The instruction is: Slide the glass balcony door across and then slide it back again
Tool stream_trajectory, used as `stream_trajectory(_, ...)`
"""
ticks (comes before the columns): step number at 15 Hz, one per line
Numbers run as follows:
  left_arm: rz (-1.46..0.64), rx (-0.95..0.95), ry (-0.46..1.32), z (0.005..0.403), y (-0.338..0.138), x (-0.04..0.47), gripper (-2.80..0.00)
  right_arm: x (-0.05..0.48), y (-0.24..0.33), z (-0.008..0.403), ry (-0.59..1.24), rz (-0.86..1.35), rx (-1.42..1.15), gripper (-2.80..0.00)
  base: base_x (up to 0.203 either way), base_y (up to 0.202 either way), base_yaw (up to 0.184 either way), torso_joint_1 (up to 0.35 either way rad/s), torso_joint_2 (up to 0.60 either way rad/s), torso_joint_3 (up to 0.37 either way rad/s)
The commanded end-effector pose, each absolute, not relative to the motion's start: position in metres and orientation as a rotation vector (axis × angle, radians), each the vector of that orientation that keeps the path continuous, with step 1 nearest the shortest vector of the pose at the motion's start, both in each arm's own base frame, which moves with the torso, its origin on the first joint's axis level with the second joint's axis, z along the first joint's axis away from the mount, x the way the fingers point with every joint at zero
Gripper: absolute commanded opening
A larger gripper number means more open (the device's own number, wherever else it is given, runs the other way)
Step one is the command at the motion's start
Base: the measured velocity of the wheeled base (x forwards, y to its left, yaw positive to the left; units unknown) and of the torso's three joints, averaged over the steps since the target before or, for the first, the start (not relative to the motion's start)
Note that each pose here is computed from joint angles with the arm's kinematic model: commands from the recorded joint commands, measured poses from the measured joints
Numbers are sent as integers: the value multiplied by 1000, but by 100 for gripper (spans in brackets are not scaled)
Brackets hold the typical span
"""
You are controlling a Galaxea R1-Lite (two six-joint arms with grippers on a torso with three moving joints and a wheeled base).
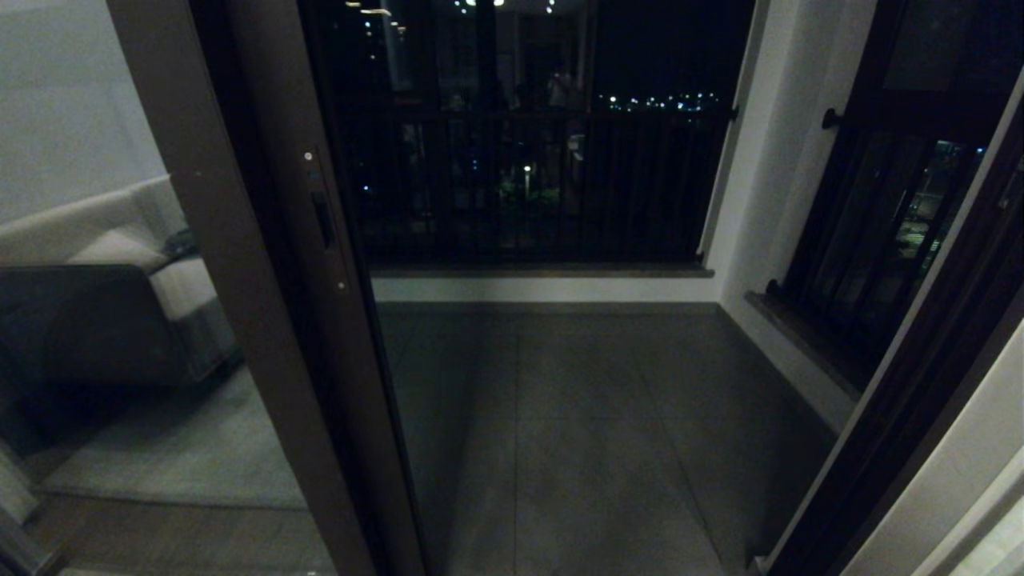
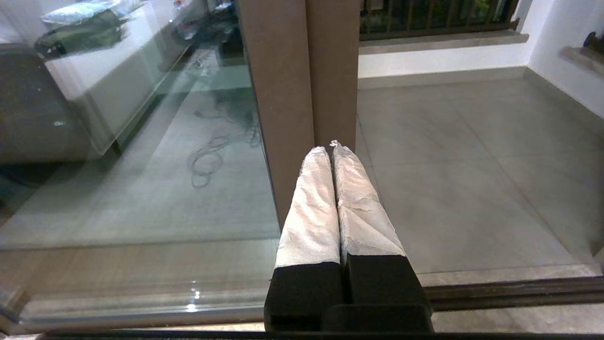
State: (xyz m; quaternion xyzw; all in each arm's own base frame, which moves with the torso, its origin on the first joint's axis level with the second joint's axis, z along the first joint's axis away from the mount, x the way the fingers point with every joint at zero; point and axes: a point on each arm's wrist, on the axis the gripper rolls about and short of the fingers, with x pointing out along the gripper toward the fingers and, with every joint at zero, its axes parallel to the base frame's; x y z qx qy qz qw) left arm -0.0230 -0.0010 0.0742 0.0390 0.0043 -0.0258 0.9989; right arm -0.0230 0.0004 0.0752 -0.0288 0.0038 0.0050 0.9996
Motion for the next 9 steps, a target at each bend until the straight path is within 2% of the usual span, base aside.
stream_trajectory(1,-53,78,14,73,-1,-23,-280,-23,0,75,6,11,-60,-280,0,0,0,0,0,0)
stream_trajectory(9,-53,78,13,73,-1,-23,-280,-23,0,75,9,-14,-12,-280,0,0,0,0,0,0)
